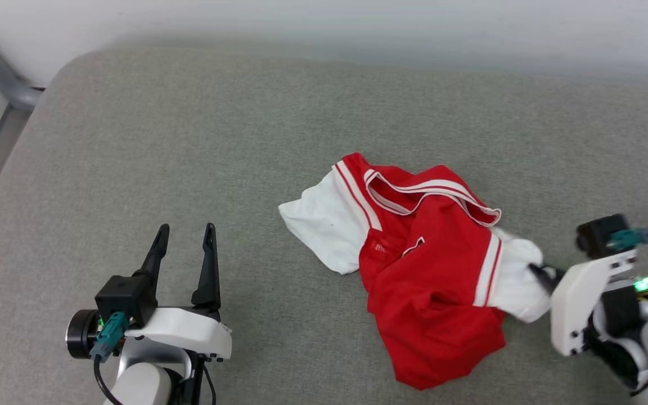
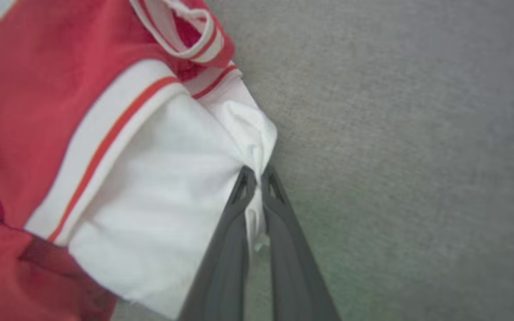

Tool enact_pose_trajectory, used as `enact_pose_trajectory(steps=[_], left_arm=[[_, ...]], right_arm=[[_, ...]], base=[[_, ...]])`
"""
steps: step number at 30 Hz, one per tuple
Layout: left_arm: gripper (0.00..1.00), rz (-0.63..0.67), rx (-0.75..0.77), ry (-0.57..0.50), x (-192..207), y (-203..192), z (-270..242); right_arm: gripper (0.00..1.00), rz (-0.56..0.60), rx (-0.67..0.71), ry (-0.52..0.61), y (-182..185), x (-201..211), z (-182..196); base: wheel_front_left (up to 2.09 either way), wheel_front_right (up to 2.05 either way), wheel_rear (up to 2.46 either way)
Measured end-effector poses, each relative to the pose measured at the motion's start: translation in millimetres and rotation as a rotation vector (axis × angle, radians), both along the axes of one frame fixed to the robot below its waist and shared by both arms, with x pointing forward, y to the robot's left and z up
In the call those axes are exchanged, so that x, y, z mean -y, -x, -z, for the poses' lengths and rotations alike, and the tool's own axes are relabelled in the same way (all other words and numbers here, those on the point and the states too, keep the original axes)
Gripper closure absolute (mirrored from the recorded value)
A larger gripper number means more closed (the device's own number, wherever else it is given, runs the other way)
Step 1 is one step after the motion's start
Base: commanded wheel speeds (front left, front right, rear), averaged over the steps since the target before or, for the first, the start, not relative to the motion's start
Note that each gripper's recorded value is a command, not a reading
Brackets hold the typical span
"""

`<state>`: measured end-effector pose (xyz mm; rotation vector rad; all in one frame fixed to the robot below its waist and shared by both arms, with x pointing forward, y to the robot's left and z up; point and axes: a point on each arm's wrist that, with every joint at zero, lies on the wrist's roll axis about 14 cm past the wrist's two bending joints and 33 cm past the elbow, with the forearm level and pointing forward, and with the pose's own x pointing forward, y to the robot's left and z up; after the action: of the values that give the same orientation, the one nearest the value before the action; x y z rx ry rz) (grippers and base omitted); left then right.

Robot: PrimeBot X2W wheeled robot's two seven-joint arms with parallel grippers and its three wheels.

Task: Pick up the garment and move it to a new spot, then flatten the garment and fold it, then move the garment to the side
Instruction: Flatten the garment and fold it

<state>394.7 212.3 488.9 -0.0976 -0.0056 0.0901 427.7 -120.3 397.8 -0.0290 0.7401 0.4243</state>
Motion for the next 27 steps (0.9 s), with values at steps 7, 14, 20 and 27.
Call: enact_pose_trajectory(steps=[7, 14, 20, 27], left_arm=[[0.0, 0.038, 0.011, 0.006, 13, -4, -3], [0.0, 0.061, 0.004, 0.005, 20, -7, 0], [0.0, 0.068, -0.009, 0.007, 21, -7, 2], [0.0, 0.068, -0.026, 0.008, 20, 2, 4]], right_arm=[[1.0, 0.183, 0.123, 0.098, -12, 75, -37], [1.0, 0.401, 0.043, 0.134, 21, 142, -14], [0.82, 0.479, -0.037, 0.068, 48, 138, 20], [0.0, 0.535, 0.186, 0.013, 37, 137, -7]], base=[[0.0, 0.0, 0.0], [0.0, 0.0, 0.0], [0.0, 0.0, 0.0], [0.0, 0.0, 0.0]])
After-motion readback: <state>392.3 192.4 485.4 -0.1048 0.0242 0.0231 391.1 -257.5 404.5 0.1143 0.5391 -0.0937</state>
